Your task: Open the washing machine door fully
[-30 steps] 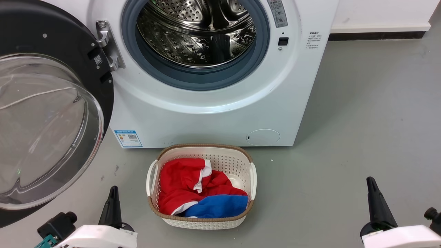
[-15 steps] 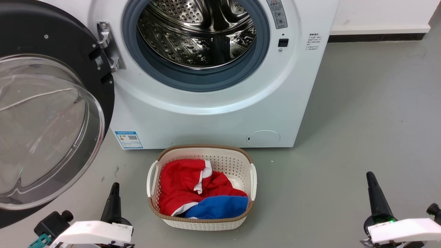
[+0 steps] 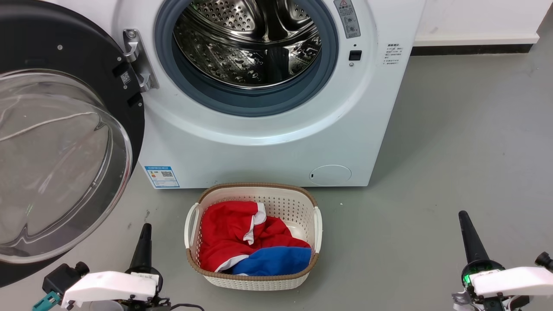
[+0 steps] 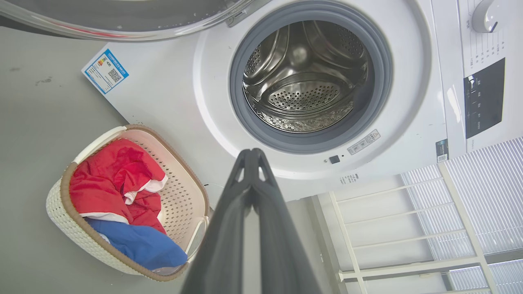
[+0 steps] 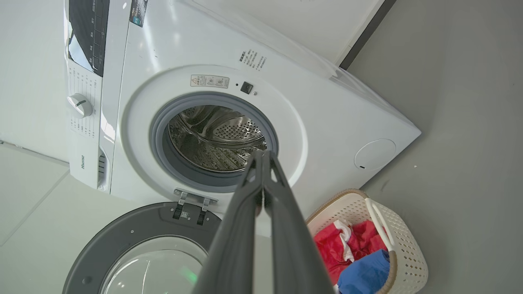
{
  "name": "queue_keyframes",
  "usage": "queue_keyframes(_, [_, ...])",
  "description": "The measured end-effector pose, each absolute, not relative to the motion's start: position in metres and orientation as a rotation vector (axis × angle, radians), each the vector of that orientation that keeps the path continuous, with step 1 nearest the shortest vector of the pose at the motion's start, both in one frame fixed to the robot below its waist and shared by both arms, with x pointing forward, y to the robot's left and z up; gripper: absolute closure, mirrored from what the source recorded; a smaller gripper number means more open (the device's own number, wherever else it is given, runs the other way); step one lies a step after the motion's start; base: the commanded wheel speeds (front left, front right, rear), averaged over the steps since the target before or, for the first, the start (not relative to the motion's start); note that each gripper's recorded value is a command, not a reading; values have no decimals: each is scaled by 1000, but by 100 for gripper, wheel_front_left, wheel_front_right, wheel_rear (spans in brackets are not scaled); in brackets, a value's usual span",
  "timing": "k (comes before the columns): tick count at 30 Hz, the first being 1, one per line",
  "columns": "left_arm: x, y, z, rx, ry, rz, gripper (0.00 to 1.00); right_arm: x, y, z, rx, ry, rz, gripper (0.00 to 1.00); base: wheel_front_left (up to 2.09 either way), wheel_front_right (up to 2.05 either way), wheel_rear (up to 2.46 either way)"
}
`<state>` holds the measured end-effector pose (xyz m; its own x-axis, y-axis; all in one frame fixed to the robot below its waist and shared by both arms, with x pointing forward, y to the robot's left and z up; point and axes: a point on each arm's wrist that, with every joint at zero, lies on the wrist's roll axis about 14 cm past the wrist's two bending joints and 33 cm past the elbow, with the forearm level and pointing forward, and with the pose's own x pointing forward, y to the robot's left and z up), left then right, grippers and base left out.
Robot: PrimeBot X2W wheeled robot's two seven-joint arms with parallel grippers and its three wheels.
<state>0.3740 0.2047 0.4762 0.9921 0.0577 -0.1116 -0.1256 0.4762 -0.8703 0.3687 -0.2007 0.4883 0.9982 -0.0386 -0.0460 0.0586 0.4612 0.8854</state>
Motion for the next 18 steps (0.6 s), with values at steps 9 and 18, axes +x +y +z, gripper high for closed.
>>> queue_keyframes(9, [377, 203, 481, -1185, 62, 96, 100, 372, -201, 489, 1199, 25, -57, 100, 0, 0, 0])
queue_keyframes(18, [380, 202, 485, -1271, 53, 80, 100, 376, -201, 492, 1280, 22, -51, 100, 0, 0, 0])
